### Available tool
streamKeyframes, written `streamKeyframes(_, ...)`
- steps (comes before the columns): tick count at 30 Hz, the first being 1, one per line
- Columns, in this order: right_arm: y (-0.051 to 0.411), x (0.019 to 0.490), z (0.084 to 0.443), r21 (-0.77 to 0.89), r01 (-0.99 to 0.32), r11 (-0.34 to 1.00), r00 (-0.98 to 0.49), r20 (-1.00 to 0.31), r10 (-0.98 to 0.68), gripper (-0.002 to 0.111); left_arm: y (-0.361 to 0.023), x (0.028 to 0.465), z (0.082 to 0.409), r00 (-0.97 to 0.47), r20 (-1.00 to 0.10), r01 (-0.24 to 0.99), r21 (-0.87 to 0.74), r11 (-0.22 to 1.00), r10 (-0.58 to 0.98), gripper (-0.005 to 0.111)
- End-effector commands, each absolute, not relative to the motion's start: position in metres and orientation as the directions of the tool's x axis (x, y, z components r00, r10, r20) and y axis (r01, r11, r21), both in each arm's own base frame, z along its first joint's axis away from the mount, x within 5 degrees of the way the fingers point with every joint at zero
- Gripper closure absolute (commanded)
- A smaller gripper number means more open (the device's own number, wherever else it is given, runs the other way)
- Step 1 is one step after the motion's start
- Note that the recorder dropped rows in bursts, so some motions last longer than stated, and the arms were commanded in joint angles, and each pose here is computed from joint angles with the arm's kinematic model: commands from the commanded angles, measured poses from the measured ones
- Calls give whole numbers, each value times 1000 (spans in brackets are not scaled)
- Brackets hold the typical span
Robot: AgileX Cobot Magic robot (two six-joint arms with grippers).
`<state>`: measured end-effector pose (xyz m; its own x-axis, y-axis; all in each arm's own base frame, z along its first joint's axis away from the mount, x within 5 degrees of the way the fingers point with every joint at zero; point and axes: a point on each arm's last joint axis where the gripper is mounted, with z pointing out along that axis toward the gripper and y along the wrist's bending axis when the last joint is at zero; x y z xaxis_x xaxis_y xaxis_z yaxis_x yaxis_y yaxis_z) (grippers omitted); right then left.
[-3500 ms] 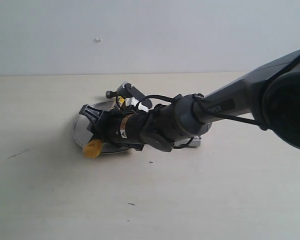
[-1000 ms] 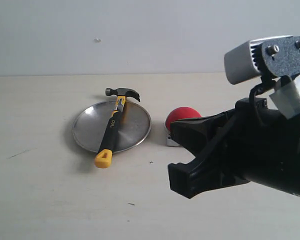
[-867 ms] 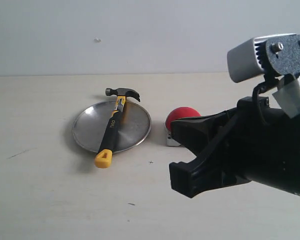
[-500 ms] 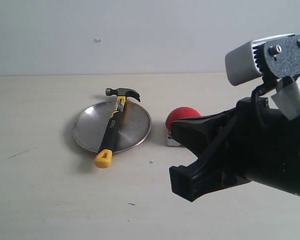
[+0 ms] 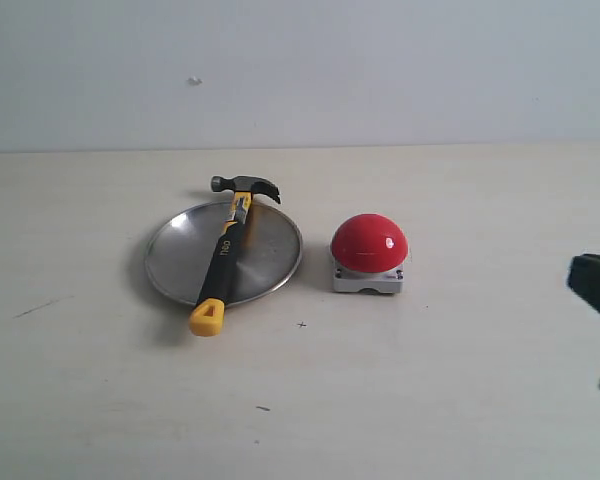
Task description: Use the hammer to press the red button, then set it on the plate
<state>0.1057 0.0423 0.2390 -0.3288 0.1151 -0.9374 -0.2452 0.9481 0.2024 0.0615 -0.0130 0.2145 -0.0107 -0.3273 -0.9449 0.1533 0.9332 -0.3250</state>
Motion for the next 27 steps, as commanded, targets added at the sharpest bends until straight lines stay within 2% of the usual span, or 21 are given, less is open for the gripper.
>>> streamKeyframes(1,15,82,228,229,-165,959,-184,-963,198,108,-13,61,214,-7,-944,152,-328,933,-330,107)
streamKeyframes(5,2,62,206,262,-116,958,-40,-965,259,108,-13,61,214,-7,-944,152,-328,933,-330,107)
streamKeyframes(7,0,57,210,280,-122,952,13,-959,284,108,-13,61,214,-7,-944,152,-328,933,-330,107)
streamKeyframes(18,7,56,209,268,-193,944,-18,-963,270,108,-13,61,214,-7,-944,152,-328,933,-330,107)
streamKeyframes(21,11,55,204,150,-228,962,-53,-988,142,108,-13,61,214,-7,-944,152,-328,933,-330,107)
streamKeyframes(27,13,55,203,97,-254,962,-46,-995,88,108,-13,61,214,-7,-944,152,-328,933,-330,107)
